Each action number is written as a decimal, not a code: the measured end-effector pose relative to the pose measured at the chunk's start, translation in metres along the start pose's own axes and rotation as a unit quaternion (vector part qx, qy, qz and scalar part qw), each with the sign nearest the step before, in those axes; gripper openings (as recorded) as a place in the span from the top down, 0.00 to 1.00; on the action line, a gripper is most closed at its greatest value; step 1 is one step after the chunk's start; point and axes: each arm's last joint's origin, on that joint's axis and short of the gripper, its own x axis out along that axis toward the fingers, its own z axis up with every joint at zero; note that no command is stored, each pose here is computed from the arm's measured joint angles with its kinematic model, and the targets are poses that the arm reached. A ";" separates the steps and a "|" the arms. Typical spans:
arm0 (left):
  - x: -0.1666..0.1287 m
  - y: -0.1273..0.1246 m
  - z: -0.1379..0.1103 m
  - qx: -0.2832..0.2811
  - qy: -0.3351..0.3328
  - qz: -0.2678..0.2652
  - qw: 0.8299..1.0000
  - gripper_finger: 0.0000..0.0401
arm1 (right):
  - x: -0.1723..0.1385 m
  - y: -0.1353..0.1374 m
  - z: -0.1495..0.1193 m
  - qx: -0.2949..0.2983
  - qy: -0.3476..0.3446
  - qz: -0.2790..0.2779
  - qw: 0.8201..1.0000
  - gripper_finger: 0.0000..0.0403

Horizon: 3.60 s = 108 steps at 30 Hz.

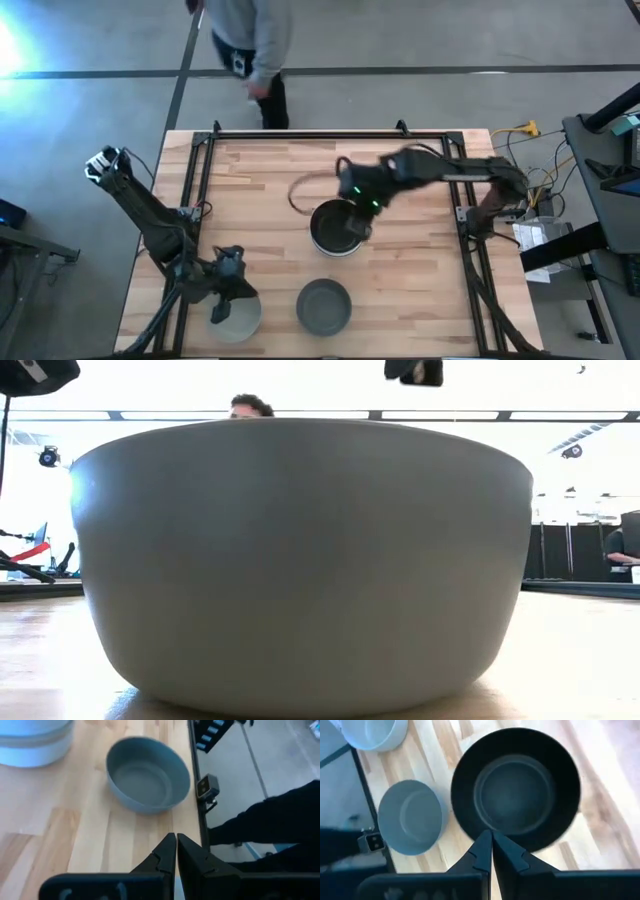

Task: Nest bowls inside each other
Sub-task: Stack the dark gray bowl on top of the black bowl

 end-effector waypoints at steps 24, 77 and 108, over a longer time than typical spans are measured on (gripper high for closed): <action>-0.009 -0.007 0.019 0.026 -0.130 0.028 0.991 1.00 | 0.057 0.138 -0.167 0.190 -0.220 0.074 0.954 0.98; -0.074 0.027 0.021 0.128 -0.132 -0.012 0.983 1.00 | 0.219 0.138 -0.143 0.416 -0.065 -0.081 0.903 0.66; -0.071 0.021 0.025 0.114 -0.156 -0.022 0.981 1.00 | 0.017 0.047 -0.040 0.240 -0.171 -0.096 0.951 0.98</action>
